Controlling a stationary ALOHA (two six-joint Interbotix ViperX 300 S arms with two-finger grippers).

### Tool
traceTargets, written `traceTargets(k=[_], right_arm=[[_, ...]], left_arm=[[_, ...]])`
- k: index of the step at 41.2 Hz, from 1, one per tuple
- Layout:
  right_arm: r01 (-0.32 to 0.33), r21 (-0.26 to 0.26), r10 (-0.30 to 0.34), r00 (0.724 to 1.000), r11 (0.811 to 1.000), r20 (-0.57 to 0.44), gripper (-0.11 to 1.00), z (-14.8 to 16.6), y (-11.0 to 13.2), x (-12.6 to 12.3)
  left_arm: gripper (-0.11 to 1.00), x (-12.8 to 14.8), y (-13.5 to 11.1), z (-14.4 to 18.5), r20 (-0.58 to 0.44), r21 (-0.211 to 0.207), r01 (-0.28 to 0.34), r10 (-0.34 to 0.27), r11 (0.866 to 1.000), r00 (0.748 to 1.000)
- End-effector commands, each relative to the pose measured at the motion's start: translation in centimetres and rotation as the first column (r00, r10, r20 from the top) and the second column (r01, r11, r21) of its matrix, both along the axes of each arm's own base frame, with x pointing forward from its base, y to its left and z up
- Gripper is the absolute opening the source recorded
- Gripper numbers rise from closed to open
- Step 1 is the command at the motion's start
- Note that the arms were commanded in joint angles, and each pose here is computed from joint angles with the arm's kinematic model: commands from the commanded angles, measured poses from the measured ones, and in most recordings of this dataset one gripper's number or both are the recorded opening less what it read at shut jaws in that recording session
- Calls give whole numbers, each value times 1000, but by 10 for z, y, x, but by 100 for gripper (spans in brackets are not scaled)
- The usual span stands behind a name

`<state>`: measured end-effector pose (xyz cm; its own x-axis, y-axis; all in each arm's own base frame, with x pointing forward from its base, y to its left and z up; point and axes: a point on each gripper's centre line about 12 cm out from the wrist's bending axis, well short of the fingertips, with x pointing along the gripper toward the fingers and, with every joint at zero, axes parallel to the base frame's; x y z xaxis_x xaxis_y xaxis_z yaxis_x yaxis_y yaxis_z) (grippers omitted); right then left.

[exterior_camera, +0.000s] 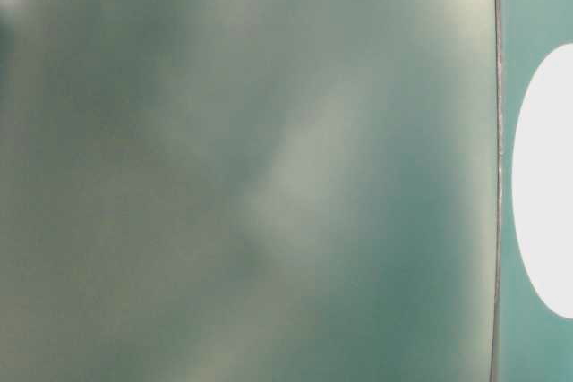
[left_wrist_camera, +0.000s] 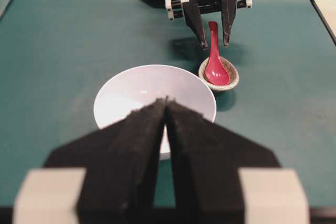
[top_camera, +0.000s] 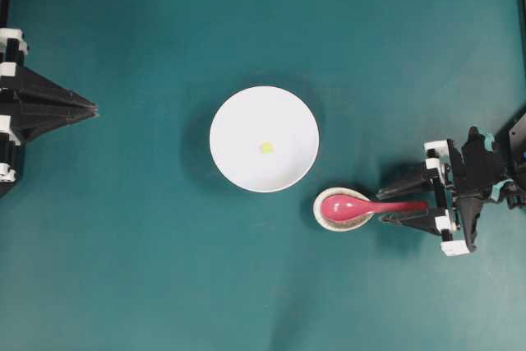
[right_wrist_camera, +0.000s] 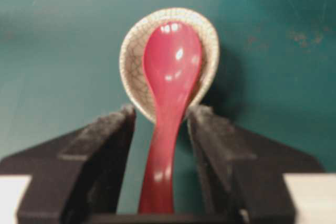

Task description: Scoop the yellow hexagonal prism block from the bowl with a spoon using the right arm.

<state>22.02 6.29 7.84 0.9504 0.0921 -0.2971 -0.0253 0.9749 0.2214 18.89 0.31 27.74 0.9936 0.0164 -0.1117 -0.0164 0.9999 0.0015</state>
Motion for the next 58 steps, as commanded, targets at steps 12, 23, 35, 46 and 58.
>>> traceTargets(k=[12,23,35,46,58], right_arm=[[-28,-66,28,1000,997,7,51,1,4,3],[-32,-79,32,999,996,5,48,1,3,2],[-31,-83,31,999,996,4,34,1,3,1],[-23,-67,27,998,997,53,24,13,3,4],[15,-97,-7,996,995,84,24,50,-11,13]], left_arm=[[8,3,0,12,31,4,-1,1,1000,1000],[8,3,0,12,31,4,-1,1,1000,1000],[8,3,0,12,31,2,0,0,1000,1000],[8,3,0,13,37,2,-1,1,1000,999],[8,3,0,15,55,5,1,-1,1000,998]])
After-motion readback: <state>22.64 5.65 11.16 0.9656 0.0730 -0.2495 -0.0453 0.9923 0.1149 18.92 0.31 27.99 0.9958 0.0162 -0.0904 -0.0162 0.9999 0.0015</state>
